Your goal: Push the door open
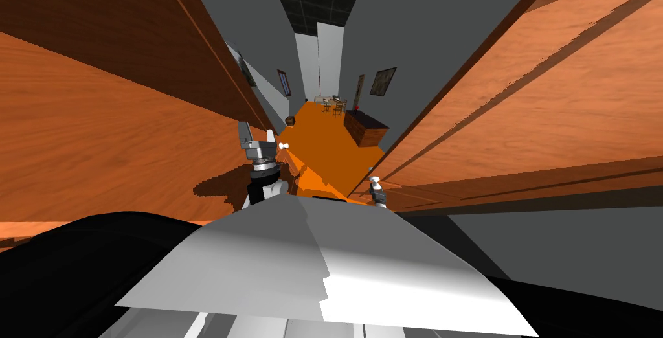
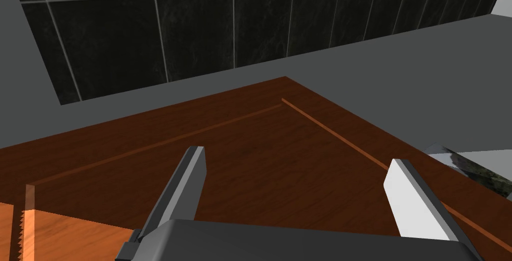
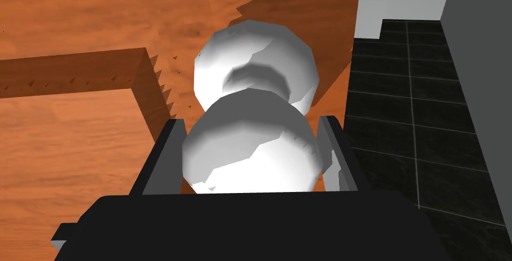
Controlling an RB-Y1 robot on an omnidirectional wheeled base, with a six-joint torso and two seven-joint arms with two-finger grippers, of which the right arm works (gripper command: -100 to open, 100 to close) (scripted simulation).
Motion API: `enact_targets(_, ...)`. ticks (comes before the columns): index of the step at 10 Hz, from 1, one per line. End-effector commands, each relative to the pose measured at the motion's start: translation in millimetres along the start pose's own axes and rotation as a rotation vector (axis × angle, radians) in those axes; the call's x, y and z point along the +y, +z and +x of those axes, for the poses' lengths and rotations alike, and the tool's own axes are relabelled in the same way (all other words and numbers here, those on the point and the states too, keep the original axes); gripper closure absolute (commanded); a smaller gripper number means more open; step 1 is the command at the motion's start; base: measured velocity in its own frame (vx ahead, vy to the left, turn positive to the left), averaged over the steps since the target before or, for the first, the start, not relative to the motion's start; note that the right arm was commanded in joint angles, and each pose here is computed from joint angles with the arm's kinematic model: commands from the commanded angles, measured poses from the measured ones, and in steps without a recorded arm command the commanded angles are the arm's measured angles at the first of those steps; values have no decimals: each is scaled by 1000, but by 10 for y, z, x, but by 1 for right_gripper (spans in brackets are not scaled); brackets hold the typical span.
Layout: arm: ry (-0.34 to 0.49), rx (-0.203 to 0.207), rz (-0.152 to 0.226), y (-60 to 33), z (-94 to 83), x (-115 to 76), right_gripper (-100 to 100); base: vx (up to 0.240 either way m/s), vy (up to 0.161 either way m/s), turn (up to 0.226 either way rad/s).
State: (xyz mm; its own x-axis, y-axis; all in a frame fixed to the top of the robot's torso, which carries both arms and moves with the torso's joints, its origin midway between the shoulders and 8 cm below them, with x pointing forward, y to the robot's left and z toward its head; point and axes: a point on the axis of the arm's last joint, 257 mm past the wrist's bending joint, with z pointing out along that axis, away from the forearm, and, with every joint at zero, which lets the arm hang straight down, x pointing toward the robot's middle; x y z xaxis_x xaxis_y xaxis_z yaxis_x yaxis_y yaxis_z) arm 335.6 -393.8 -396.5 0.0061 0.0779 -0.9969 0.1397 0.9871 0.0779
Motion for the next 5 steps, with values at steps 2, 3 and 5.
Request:
enact_targets(2, 86, -16, 7, 50, -48, -4, 100, 22, -3, -1)
enact_targets(3, 120, -20, 11, 62, -55, -8, 100, 31, -7, 6)
enact_targets(5, 193, -30, 19, 90, -71, -17, 100, 33, -6, 6)
